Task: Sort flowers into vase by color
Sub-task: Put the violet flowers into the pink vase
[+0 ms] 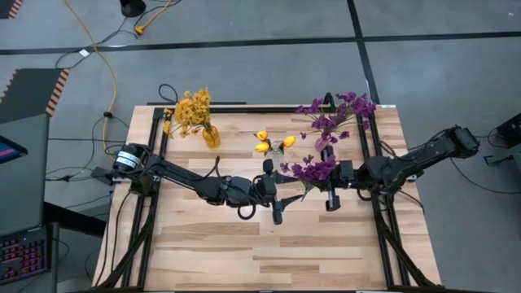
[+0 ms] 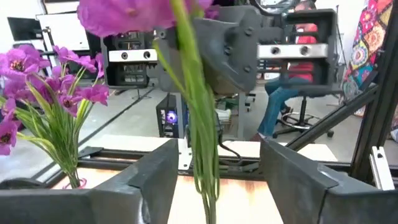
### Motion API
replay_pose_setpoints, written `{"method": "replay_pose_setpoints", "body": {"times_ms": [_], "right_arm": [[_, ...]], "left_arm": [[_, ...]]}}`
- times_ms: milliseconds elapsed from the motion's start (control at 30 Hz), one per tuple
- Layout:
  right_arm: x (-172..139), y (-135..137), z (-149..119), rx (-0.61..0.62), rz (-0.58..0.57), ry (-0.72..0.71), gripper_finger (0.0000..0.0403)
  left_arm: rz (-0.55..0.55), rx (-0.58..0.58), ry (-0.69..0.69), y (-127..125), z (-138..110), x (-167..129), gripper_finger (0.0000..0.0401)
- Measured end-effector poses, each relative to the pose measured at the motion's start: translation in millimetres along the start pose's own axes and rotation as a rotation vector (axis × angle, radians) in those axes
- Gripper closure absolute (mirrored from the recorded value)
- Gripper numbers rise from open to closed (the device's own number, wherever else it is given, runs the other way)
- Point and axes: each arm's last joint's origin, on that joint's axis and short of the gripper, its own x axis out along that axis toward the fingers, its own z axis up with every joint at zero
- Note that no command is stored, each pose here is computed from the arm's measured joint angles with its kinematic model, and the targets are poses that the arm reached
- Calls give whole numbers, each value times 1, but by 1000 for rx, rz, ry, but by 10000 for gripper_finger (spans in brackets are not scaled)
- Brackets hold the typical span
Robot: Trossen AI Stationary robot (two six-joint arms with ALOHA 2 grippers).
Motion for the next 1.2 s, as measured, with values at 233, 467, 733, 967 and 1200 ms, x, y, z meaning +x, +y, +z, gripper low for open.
{"method": "replay_pose_setpoints", "body": {"times_ms": [233, 467, 733, 967, 1200], "right_arm": [[-20, -8, 19, -61, 0, 3, 365], [-43, -14, 37, -213, 8, -26, 364], [-53, -23, 39, -502, -136, 54, 364], [-52, -29, 37, -647, -249, 128, 364], [-50, -43, 36, -681, -341, 157, 366]], "left_arm": [[-4, 57, 89, 0, -9, 0, 175], [-4, 52, 192, 0, -20, -2, 176], [0, 29, 245, 0, -26, -3, 177], [1, 31, 247, 0, -26, -3, 177], [4, 29, 248, 1, -26, -2, 177]]}}
